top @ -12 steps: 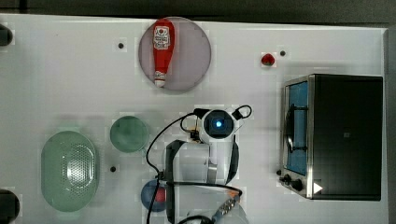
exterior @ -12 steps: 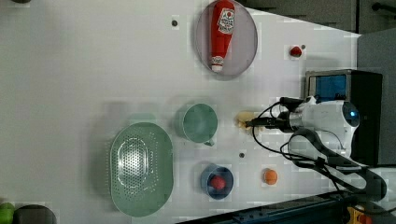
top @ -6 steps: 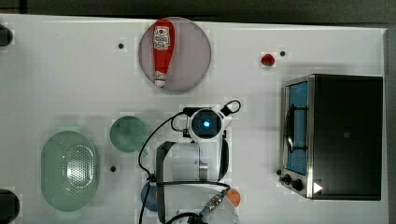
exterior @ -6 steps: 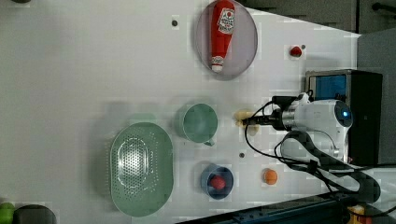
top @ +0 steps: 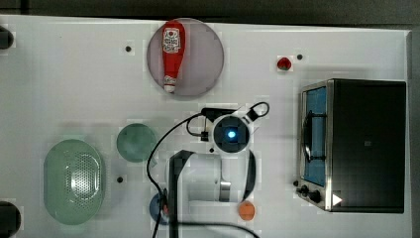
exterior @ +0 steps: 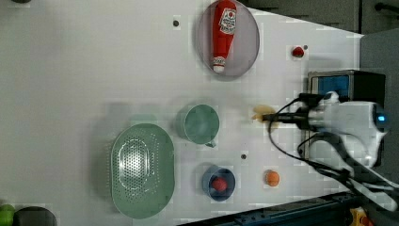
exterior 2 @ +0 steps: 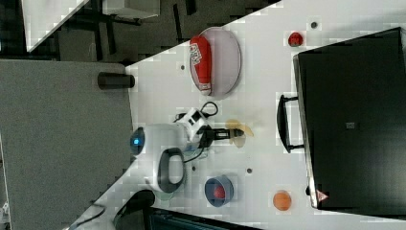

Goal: Pick Banana and place it in mug.

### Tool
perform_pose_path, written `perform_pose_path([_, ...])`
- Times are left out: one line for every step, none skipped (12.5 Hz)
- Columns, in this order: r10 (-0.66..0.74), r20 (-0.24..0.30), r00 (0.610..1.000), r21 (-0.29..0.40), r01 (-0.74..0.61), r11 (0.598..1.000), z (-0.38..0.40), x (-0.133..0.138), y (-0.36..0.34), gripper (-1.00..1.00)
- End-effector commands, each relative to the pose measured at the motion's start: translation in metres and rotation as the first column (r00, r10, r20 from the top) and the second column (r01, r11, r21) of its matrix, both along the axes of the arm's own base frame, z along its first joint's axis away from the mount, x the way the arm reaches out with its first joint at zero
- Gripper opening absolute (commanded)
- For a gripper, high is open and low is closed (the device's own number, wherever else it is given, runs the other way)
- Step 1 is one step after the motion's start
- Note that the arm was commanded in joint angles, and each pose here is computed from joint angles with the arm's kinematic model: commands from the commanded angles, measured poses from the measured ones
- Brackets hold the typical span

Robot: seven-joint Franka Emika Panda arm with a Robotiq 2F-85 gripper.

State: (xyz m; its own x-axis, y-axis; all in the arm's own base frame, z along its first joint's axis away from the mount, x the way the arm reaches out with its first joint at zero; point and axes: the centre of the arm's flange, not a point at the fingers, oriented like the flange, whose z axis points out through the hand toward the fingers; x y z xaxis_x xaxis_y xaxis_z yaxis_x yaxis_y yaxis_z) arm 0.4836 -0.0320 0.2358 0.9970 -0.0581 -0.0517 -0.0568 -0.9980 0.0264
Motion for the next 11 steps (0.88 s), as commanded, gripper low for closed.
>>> perform_pose_path([-0.002, 0.087, 0.996, 0.024, -0.001, 1.0, 0.138, 0.011, 0.002, -0.46])
perform_pose_path([0.001, 0.07, 0.998, 0.03, -0.003, 1.0, 0.174, 0.004, 0.004, -0.46])
perform_pose_path([0.005, 0.038, 0.999, 0.033, -0.007, 0.999, 0.199, -0.003, 0.01, -0.46])
perform_pose_path([-0.004, 0.008, 1.0, 0.031, 0.004, 1.0, 0.218, -0.009, 0.019, -0.46])
perform_pose_path([-0.027, -0.01, 1.0, 0.025, 0.028, 0.999, 0.232, -0.013, 0.029, -0.46])
perform_pose_path([-0.041, -0.01, 0.999, 0.015, 0.041, 0.999, 0.243, -0.017, 0.046, -0.46])
perform_pose_path([-0.046, -0.006, 0.999, 0.002, 0.046, 0.999, 0.248, -0.02, 0.068, -0.46])
perform_pose_path([-0.042, -0.003, 0.999, -0.015, 0.042, 0.999, 0.248, -0.023, 0.099, -0.46])
perform_pose_path([-0.04, -0.002, 0.999, -0.027, 0.04, 0.999, 0.246, -0.027, 0.124, -0.46])
perform_pose_path([-0.058, -0.003, 0.998, -0.029, 0.058, 0.998, 0.244, -0.033, 0.149, -0.46])
perform_pose_path([-0.101, -0.013, 0.995, -0.014, 0.101, 0.995, 0.24, -0.041, 0.175, -0.46])
